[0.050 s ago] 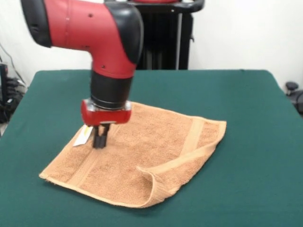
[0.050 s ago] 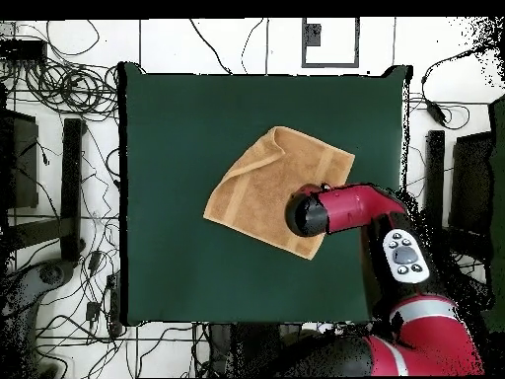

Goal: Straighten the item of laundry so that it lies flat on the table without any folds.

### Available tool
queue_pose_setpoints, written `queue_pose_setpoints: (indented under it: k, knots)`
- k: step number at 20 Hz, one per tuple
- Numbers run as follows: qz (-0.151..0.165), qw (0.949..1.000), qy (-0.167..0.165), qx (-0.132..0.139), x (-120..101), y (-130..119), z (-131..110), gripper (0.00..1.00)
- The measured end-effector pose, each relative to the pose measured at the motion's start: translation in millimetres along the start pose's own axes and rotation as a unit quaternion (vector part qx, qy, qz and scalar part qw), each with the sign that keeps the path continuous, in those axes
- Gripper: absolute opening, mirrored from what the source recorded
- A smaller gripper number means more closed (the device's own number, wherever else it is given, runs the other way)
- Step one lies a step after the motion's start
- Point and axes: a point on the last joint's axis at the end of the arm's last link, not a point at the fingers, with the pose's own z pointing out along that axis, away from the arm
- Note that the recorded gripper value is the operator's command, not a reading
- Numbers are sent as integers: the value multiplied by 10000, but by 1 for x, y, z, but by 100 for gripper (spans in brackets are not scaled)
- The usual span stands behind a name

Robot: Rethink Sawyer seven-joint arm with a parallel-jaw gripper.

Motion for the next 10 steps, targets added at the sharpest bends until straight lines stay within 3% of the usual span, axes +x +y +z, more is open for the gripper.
queue_pose_setpoints:
  k: [5,10]
  knots:
    - [114,9998,-46,-161,7,-4,-3,0]
    - [186,9979,-152,-605,15,11,-12,0]
